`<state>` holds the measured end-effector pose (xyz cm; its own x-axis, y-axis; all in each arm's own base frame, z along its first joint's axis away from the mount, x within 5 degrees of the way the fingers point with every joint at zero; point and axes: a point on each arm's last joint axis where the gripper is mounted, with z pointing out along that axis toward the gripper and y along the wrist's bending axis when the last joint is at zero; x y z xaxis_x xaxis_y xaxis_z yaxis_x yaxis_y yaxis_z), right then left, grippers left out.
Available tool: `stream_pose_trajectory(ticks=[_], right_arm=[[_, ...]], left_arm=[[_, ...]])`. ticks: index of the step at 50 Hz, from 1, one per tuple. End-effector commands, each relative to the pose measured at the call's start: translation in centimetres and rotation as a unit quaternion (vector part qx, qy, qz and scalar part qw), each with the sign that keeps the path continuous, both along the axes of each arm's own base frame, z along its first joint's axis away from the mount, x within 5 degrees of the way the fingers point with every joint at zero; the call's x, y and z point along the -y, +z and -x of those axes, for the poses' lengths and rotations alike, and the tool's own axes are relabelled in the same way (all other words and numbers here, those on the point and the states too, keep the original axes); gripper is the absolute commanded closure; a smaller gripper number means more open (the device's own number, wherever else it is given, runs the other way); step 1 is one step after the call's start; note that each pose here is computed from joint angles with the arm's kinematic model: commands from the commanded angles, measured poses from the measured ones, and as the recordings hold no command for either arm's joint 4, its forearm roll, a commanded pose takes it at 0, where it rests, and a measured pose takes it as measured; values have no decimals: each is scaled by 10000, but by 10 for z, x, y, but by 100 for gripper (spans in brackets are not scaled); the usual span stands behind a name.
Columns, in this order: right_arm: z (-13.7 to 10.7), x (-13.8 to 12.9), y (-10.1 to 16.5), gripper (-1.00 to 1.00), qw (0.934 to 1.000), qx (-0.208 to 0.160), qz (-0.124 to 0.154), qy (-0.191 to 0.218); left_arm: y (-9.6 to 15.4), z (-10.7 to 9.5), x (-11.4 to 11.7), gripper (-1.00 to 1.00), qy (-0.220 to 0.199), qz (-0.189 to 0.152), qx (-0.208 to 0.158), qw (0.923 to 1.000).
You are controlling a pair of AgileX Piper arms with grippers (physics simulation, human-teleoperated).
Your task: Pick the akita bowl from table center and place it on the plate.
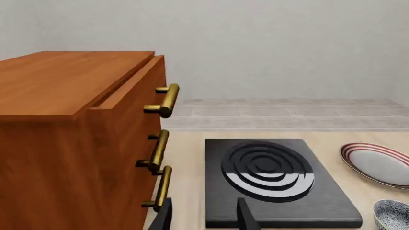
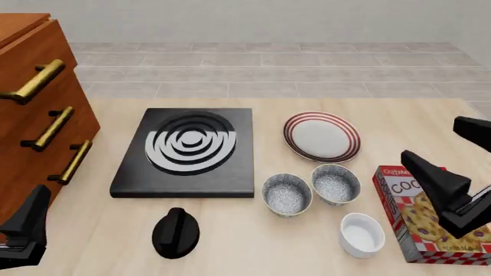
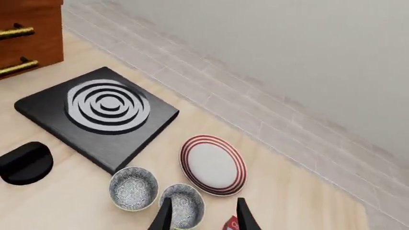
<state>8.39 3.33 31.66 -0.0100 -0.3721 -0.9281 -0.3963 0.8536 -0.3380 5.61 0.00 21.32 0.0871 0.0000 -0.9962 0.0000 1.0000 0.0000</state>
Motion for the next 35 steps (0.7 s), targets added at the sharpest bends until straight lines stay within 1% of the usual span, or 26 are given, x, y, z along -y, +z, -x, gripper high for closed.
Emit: stream_pose_trajectory(ticks=[1,2,4,5,7,8,9,11,12,13,15,16,18,19,22,24,25,26,27,28,29,31,32,33,34,35], right_arm=[[-18,-23,1,-100,9937,-363,752,747],[-21,-25,1,-100,9924,-414,839,797],[-23,-28,2,-100,9911,-443,921,850],[-25,-29,1,-100,9898,-460,1022,883],[-28,-35,2,-100,9875,-554,1042,1042],[-29,-38,0,-100,9853,-568,1166,1111],[-31,-39,-1,-100,9844,-609,1205,1131],[-35,-43,-6,-100,9795,-659,1452,1228],[-37,-47,-9,-100,9759,-756,1547,1341],[-38,-50,-9,-100,9747,-826,1546,1390],[-41,-56,-12,-100,9688,-937,1699,1544],[-41,-56,-12,-100,9688,-937,1699,1544],[-44,-62,-13,-100,9640,-1089,1782,1645],[-44,-63,-15,-100,9619,-1095,1863,1677],[-48,-73,-20,-100,9512,-1286,2065,1898],[-50,-78,-21,-100,9457,-1343,2187,1994],[-53,-79,-20,-100,9437,-1363,2250,2008],[-53,-79,-20,-100,9436,-1363,2250,2008],[-56,-83,-23,-100,9385,-1418,2373,2070],[-56,-83,-23,-100,9385,-1418,2373,2070],[-58,-85,-25,-100,9354,-1445,2449,2101],[-62,-92,-30,-100,9270,-1544,2601,2216],[-62,-92,-30,-100,9270,-1544,2601,2216],[-65,-95,-32,-100,9237,-1584,2668,2249],[-65,-95,-32,-100,9237,-1584,2668,2249],[-65,-97,-34,-100,9197,-1623,2741,2296]], left_arm=[[0,0,0,-100,0,0,0,10000],[0,0,0,-100,0,0,0,10000],[0,0,0,-100,0,0,0,10000],[0,0,0,-100,0,0,0,10000],[0,0,0,-100,0,0,0,10000],[0,0,0,-100,0,0,0,10000],[0,0,0,-100,0,0,0,10000],[0,0,0,-100,0,0,0,10000],[0,0,0,-100,0,0,0,10000],[0,0,0,-100,0,0,0,10000],[0,0,0,-100,0,0,0,10000],[0,0,0,-100,0,0,0,10000],[0,0,0,-100,0,0,0,10000],[0,0,0,-100,0,0,0,10000],[0,0,0,-100,0,0,0,10000],[0,0,0,-100,0,0,0,10000],[0,0,0,-100,0,0,0,10000],[0,0,0,-100,0,0,0,10000],[0,0,0,-100,0,0,0,10000],[0,0,0,-100,0,0,0,10000],[0,0,0,-100,0,0,0,10000],[0,0,0,-100,0,0,0,10000],[0,0,0,-100,0,0,0,10000],[0,0,0,-100,0,0,0,10000],[0,0,0,-100,0,0,0,10000],[0,0,0,-100,0,0,0,10000]])
